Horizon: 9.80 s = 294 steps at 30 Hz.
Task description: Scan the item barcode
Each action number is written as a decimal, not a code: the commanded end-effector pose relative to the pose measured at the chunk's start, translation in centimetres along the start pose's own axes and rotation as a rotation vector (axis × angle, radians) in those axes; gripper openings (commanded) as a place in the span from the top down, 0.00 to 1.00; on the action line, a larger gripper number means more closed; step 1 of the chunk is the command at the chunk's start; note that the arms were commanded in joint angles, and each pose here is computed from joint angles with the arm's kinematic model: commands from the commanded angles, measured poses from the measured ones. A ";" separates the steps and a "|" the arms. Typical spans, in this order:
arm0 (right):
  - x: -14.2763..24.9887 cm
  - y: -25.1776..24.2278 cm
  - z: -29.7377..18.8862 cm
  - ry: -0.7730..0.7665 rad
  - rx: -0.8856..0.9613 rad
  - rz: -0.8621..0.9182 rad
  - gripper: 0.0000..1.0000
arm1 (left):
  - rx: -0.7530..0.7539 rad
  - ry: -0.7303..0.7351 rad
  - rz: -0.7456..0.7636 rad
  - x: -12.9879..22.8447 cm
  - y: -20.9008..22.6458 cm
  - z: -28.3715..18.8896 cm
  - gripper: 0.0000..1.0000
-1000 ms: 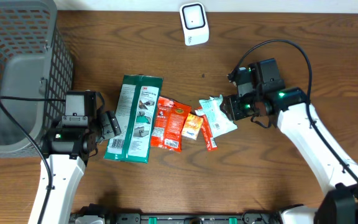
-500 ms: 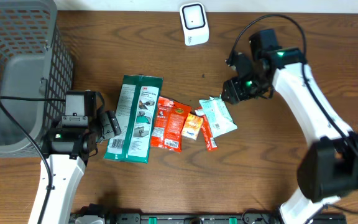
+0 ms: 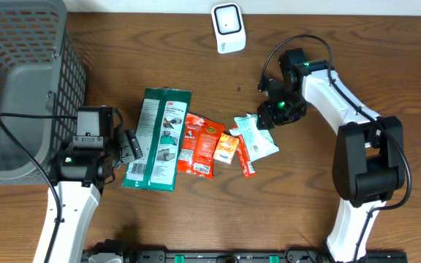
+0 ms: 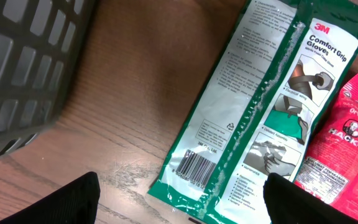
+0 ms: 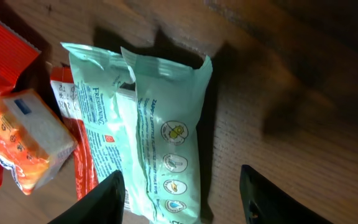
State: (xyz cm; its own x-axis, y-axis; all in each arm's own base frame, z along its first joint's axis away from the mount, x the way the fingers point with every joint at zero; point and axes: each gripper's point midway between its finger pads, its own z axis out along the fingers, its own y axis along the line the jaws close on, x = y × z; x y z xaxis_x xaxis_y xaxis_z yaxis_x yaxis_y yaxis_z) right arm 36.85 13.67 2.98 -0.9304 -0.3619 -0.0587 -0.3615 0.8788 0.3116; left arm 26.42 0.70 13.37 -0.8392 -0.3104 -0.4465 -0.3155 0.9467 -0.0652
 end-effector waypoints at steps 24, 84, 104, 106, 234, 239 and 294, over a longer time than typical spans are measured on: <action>1.2 0.3 4.9 -0.004 -0.012 -0.052 0.71 | 0.008 -0.009 -0.002 -0.5 -0.2 -0.2 0.15; -0.9 7.9 -15.4 -0.485 -0.012 -0.201 0.99 | 0.008 -0.010 -0.002 -0.5 -0.2 -0.2 0.15; -0.2 8.9 -14.3 -0.437 -0.097 -0.164 0.99 | 0.008 -0.010 -0.002 -0.5 -0.2 -0.2 0.15; -0.2 8.9 -14.1 -0.432 -0.088 -0.167 0.99 | 0.008 -0.010 -0.002 -0.5 -0.2 -0.2 0.15; -31.3 4.8 -4.6 -0.882 1.206 -0.591 0.99 | 0.016 -0.031 -0.005 -1.0 -0.3 -0.3 0.15; -31.4 5.0 -4.8 -0.897 1.204 -0.591 0.99 | 0.016 -0.031 -0.004 -1.0 -0.4 -0.3 0.15; 4.6 -12.6 -13.0 -0.071 0.300 0.567 0.99 | 0.016 -0.031 -0.004 -1.0 -0.4 -0.3 0.15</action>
State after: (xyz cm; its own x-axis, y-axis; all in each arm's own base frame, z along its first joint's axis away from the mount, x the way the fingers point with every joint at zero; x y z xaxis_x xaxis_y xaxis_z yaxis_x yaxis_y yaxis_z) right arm 39.65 -2.45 14.36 -0.9877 0.1100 -0.1115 0.1091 0.9939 0.0143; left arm 26.93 0.67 13.63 -0.8284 -0.3108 -0.4659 -0.3138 0.9466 -0.0735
